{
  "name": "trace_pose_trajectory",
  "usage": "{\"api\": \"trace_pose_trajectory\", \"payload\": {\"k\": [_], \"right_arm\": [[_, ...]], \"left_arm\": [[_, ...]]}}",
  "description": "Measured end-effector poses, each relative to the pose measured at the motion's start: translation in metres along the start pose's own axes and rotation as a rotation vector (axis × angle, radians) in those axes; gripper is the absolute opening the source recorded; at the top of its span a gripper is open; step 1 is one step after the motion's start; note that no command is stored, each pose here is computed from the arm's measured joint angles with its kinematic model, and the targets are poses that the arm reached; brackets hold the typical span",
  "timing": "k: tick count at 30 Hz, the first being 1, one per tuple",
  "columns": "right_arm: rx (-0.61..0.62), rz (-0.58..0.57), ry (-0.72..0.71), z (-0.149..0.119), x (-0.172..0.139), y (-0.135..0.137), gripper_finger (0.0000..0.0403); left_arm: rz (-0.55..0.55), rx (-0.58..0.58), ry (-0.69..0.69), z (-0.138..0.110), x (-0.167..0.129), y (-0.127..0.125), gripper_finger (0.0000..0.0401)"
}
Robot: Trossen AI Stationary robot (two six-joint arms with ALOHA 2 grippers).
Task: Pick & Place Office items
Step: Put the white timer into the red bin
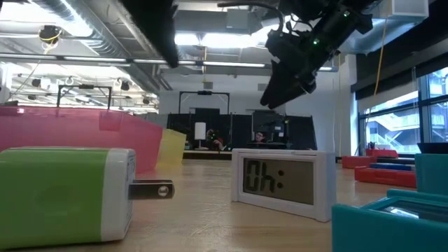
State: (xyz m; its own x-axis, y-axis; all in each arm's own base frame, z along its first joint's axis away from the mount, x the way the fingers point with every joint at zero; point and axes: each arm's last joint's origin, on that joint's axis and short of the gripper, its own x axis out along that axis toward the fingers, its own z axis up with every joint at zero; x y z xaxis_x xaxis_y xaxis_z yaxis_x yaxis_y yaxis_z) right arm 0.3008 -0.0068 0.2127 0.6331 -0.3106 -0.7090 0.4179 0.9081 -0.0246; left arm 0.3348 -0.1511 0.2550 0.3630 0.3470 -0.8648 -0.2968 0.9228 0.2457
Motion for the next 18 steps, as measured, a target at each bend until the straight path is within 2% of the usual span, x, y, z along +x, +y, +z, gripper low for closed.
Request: {"api": "trace_pose_trajectory", "payload": {"k": [6, 12, 15, 18], "right_arm": [[0.021, 0.032, 0.003, 0.000, 0.000, 0.002, 0.0262], [0.030, 0.051, -0.003, 0.001, 0.000, 0.003, 0.0262], [0.009, 0.057, -0.001, 0.001, 0.000, 0.003, 0.0262], [-0.001, 0.055, 0.002, 0.001, 0.000, 0.002, 0.0262]], "left_arm": [[-0.102, 0.107, -0.151, 0.000, -0.001, -0.024, 0.0162], [-0.183, 0.278, -0.298, -0.010, 0.012, -0.046, 0.0160], [-0.210, 0.309, -0.336, -0.016, 0.027, -0.049, 0.0165], [-0.265, 0.278, -0.370, -0.015, 0.037, -0.048, 0.0178]]}}
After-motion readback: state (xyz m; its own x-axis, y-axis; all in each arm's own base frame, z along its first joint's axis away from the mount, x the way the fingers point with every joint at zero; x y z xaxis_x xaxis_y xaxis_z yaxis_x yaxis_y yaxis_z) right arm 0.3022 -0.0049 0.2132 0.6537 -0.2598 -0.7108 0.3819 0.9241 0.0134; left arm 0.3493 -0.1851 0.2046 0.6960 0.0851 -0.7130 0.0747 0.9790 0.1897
